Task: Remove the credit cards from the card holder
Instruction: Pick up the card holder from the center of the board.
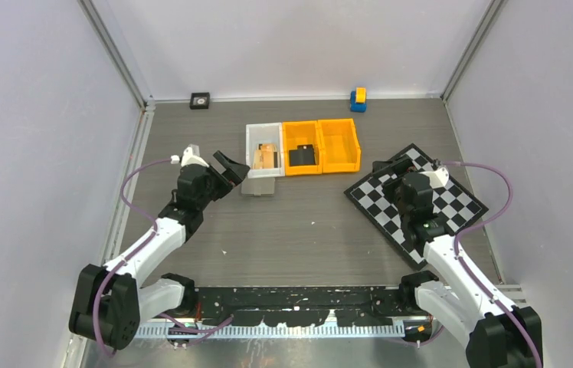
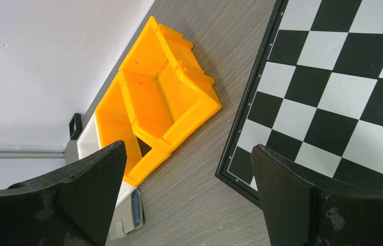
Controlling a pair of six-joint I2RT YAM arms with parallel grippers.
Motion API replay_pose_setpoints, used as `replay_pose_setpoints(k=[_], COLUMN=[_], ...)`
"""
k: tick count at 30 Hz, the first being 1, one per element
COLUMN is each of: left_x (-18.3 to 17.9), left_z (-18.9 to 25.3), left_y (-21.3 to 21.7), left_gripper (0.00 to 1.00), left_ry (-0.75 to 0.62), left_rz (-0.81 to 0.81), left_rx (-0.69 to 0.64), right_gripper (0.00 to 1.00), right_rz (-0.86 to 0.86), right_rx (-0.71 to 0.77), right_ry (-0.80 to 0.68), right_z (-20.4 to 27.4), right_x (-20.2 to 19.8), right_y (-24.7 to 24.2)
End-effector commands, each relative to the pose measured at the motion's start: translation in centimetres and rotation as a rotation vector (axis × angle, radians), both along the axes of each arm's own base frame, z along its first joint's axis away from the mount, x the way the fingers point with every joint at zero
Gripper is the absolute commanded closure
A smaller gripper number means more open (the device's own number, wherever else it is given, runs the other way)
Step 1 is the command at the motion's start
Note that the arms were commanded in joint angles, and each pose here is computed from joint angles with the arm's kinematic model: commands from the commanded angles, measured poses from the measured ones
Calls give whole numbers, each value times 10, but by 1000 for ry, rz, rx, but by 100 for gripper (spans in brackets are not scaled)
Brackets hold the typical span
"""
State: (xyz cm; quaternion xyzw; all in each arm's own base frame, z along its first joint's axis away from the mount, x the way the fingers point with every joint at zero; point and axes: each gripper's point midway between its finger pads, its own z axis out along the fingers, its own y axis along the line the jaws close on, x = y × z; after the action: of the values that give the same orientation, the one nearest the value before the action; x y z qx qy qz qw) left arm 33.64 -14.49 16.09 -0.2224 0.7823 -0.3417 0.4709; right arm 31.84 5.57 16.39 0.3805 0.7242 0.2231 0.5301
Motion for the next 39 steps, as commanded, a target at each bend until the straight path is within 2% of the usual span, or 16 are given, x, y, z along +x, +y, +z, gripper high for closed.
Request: replay_pose_setpoints(k=[1, 3, 7, 16, 19, 24, 26, 30, 34, 35, 39], left_x=[3, 1, 10, 32, 39, 46, 47, 43, 40, 41, 40], left_z=[7, 6, -4, -40, -52, -70, -77, -99, -110, -113, -119], left_y=[33, 37, 22, 8, -3, -5, -6, -4, -16, -20, -36], left_gripper=[0, 0, 1, 6, 22, 26, 31, 38, 55, 63, 80], left_ry=[54, 63, 4, 137, 180, 241, 269, 376, 449, 455, 457], left_rz=[149, 156, 87, -11, -77, -89, -100, -101, -164, -183, -257], left_rx=[116, 148, 120, 227, 211, 210, 221, 251, 222, 204, 149], right_gripper=[4, 4, 4, 6, 8, 9, 10, 11, 11, 11, 11], right_rz=[-1, 7, 52, 110, 129, 143, 151, 157, 157, 156, 162], right_rx=[-4, -2, -13, -40, -35, -21, -18, -14, -13, -14, -11], right_ry=[-73, -72, -59, -36, -24, -24, -22, -23, -25, -25, -22], right_z=[29, 28, 27, 22, 19, 18, 17, 18, 18, 18, 17], right_x=[8, 8, 11, 18, 20, 22, 22, 22, 22, 22, 23], right_y=[0, 2, 9, 18, 22, 26, 28, 29, 29, 29, 30])
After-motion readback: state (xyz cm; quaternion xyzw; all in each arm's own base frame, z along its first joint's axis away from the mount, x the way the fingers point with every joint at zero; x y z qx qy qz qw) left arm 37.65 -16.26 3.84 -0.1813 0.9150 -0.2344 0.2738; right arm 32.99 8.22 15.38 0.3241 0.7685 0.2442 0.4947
